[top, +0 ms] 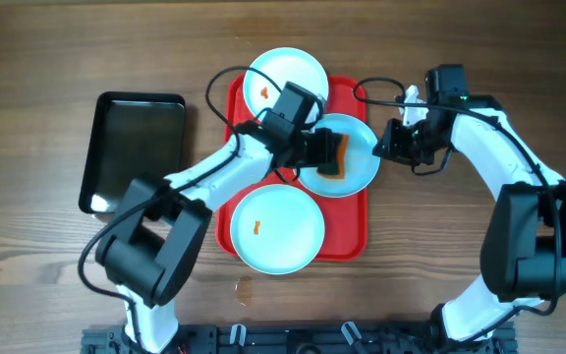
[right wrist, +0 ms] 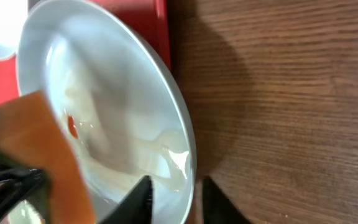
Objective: Clean dirty plates on tray and stack at the side
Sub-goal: 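Scrub the middle plate with the sponge while right gripper holds its rim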
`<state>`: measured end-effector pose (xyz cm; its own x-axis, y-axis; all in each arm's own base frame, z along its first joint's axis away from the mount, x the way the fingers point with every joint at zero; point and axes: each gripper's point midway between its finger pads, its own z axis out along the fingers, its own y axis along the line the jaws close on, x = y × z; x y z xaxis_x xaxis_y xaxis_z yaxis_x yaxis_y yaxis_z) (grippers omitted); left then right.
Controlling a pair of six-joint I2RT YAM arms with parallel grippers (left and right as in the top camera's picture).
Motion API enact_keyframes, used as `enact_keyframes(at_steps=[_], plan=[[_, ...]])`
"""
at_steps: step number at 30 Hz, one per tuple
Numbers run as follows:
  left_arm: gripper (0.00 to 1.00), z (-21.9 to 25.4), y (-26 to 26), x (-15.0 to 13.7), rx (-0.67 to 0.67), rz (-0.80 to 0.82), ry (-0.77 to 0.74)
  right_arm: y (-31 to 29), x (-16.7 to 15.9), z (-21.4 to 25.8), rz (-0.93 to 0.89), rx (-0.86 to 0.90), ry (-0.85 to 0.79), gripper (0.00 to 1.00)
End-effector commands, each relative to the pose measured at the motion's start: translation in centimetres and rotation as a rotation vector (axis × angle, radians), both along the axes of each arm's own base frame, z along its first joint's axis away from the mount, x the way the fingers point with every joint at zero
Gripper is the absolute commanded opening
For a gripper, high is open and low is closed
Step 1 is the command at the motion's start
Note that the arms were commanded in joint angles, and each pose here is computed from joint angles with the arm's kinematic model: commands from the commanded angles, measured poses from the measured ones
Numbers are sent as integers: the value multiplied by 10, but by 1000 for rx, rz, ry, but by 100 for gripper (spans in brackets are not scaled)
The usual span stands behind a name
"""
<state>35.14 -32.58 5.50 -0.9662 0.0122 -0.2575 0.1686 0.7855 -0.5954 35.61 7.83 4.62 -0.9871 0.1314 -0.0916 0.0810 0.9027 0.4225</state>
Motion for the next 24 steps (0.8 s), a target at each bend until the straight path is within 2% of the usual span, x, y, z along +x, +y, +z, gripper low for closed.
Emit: enact_keyframes(at_steps=[1, 3, 6, 10, 18, 24], plan=[[4, -5, -4, 3, -8, 21, 23, -4, 1, 3, 12, -41, -22, 36], [4, -4, -2, 6, -13, 29, 18, -5, 0, 2, 18, -43, -23, 36], [4, -4, 3, 11, -13, 42, 18, -3, -4, -6, 20, -34, -21, 27], [4, -4, 5, 12, -13, 45, 18, 7, -4, -13, 17, 33, -43, 25], [4, -2, 2, 14, -25, 42, 7, 10, 3, -13, 6, 32, -71, 23], [4, 1, -1, 15, -45, 34, -2, 10, 5, -14, 9, 24, -81, 8]])
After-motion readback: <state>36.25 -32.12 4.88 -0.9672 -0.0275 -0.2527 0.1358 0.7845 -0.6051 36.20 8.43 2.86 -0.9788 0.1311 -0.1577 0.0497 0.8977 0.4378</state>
